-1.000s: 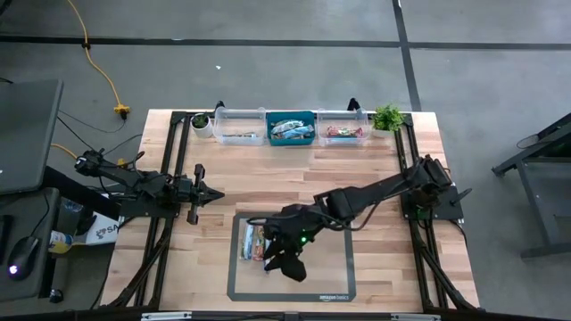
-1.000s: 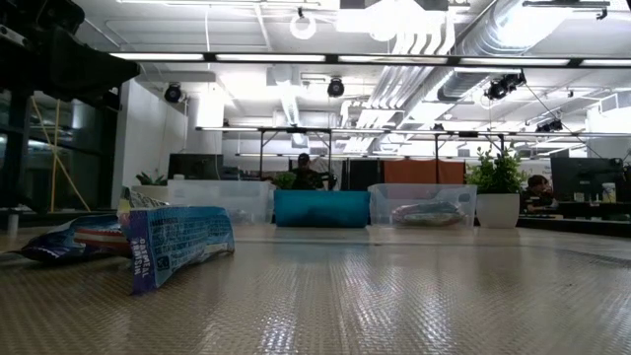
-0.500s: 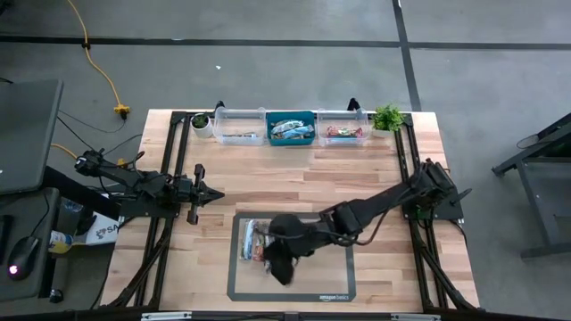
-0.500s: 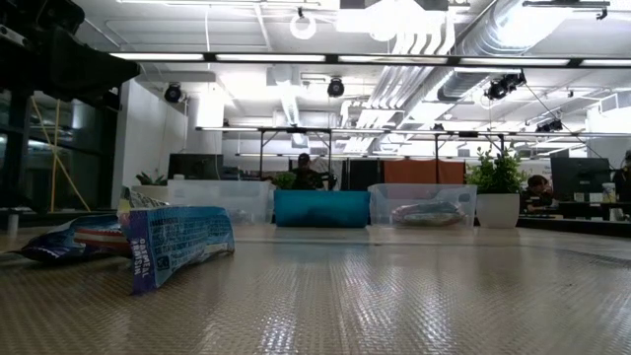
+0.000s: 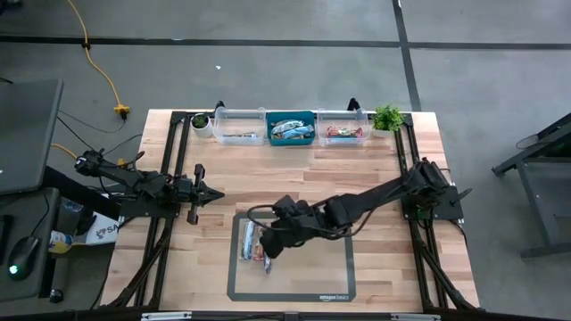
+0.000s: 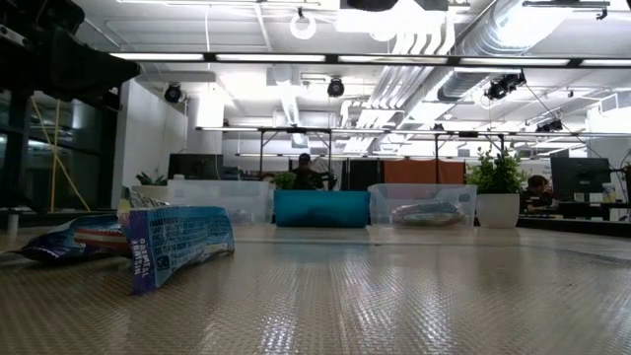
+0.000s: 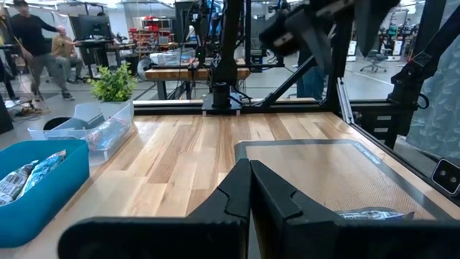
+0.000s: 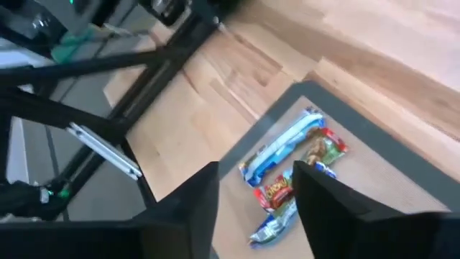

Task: Pick and place Granola Bars by type
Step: Put the red granola bar into the right transparent bin

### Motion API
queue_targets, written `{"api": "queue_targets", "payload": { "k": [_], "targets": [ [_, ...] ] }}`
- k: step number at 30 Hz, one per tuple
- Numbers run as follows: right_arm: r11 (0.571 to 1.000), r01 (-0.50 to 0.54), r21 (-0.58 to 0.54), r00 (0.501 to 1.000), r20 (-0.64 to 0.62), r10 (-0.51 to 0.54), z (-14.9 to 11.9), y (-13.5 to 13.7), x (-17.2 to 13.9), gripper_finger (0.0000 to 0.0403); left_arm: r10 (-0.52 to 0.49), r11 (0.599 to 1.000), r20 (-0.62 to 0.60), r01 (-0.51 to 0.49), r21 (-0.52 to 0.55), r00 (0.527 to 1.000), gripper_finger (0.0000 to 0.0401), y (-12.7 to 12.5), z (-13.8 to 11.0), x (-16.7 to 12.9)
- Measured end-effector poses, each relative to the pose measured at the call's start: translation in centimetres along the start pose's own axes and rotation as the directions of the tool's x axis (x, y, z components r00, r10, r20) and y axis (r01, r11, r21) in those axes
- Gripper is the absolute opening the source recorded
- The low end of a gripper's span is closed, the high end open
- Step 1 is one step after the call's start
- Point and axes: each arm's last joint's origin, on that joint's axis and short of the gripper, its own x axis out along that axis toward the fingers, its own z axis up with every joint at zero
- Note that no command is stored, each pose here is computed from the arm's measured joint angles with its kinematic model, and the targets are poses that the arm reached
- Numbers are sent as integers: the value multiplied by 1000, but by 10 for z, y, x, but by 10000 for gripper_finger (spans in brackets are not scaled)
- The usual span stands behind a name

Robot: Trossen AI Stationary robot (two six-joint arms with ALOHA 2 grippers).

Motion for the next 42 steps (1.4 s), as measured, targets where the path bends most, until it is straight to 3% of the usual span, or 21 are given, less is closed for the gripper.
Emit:
{"api": "queue_targets", "payload": {
  "k": [9, 16, 20, 31, 42],
  "targets": [
    [996, 35, 77, 995, -99, -28, -9, -18, 65, 237, 0, 1000, 0, 0, 0, 1000, 1, 0, 0, 0],
    [988, -35, 153, 987, -149, 58, -5, -32, 113, 251, 0, 1000, 0, 0, 0, 1000, 1, 0, 0, 0],
    [984, -60, 166, 983, -160, 87, 2, -37, 121, 251, 0, 1000, 0, 0, 0, 1000, 1, 0, 0, 0],
    [981, 135, 136, 970, -221, -103, 11, -64, 124, 251, 0, 1000, 0, 0, 0, 1000, 1, 0, 0, 0],
    [979, 177, 104, 955, -257, -145, 10, -78, 138, 251, 0, 1000, 0, 0, 0, 1000, 1, 0, 0, 0]
  ]
}}
